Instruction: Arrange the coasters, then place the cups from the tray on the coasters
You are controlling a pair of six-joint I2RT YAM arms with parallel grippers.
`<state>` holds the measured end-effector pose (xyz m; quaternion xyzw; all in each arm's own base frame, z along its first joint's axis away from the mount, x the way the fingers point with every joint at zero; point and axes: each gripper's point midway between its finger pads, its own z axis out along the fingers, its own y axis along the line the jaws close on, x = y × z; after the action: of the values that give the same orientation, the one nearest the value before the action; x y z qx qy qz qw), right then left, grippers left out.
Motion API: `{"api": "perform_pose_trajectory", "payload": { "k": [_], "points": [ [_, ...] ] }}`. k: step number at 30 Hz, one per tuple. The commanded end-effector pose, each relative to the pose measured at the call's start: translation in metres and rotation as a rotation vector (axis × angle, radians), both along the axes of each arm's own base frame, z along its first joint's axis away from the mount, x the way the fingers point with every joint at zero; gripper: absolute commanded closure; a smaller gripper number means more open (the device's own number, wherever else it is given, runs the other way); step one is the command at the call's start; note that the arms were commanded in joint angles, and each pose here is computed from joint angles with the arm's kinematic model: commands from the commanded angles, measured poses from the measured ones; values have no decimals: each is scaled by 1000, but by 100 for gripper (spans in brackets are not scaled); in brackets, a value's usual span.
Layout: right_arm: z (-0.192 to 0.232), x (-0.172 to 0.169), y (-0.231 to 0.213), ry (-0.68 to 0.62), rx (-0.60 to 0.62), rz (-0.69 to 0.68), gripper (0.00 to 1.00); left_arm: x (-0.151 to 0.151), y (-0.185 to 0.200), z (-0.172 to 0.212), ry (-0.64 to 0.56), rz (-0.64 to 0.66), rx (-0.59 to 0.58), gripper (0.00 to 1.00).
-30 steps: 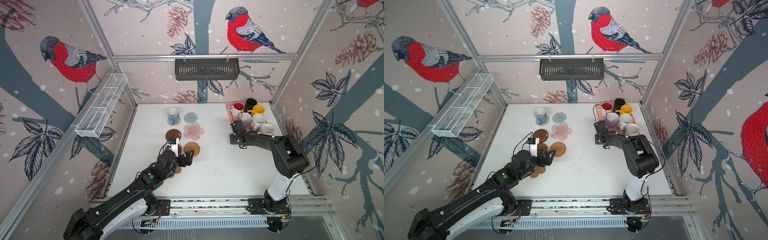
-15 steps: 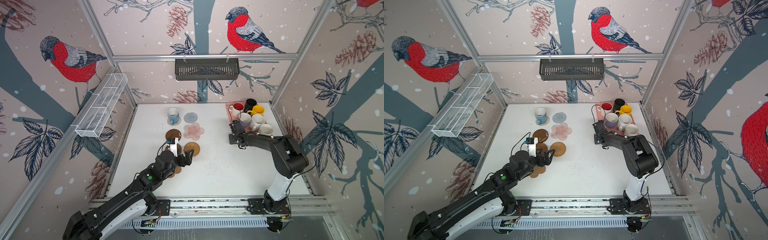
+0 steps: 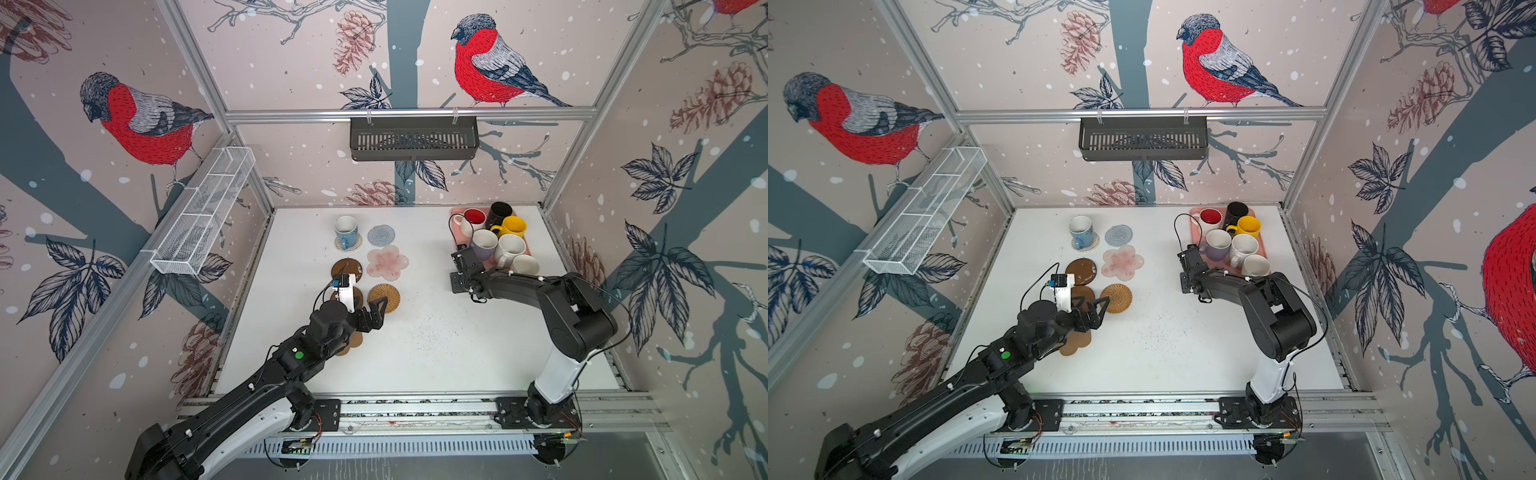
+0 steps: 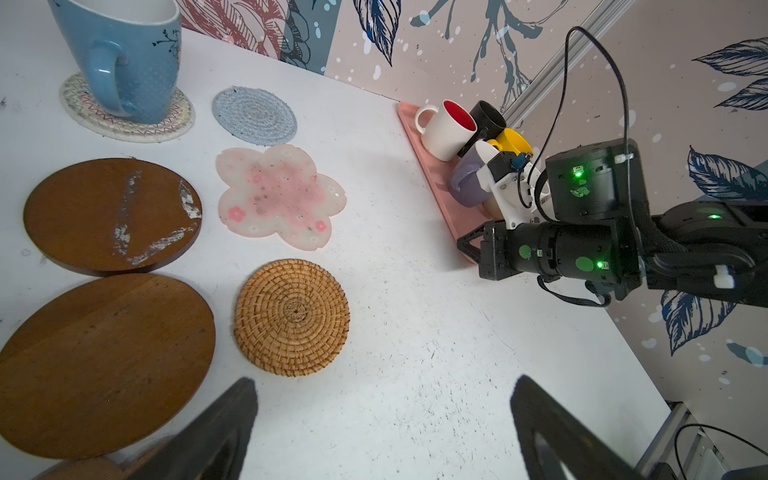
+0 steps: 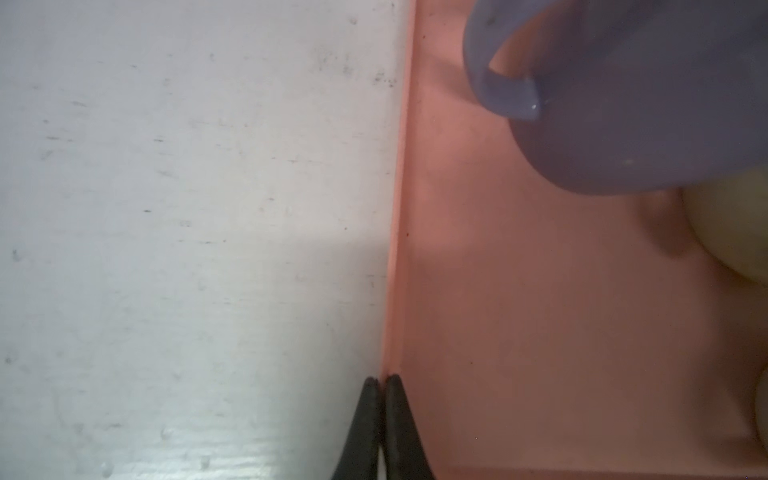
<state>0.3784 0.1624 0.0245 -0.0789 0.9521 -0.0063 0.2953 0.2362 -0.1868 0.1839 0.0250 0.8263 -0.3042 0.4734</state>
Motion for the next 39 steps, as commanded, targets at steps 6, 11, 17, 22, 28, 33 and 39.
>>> {"api": "perform_pose_trajectory", "payload": {
  "k": [6,11,17,22,28,33,39],
  "points": [
    [-13,-48,29,148,64,88,98,3,1,11,-24,9,6,4],
    [-20,-69,41,180,71,124,98,4,4,10,-27,17,44,4],
    [-22,-97,56,193,121,147,98,5,8,13,-36,31,57,4],
    [-13,-117,72,175,170,154,98,5,9,12,-27,33,73,4],
    [-5,-134,83,167,219,150,99,3,10,13,-27,31,73,4],
    [-5,-136,89,165,241,142,99,2,11,11,-21,30,72,4],
    [-8,-129,100,170,263,140,98,-1,12,11,-13,28,63,4]
  ]
}}
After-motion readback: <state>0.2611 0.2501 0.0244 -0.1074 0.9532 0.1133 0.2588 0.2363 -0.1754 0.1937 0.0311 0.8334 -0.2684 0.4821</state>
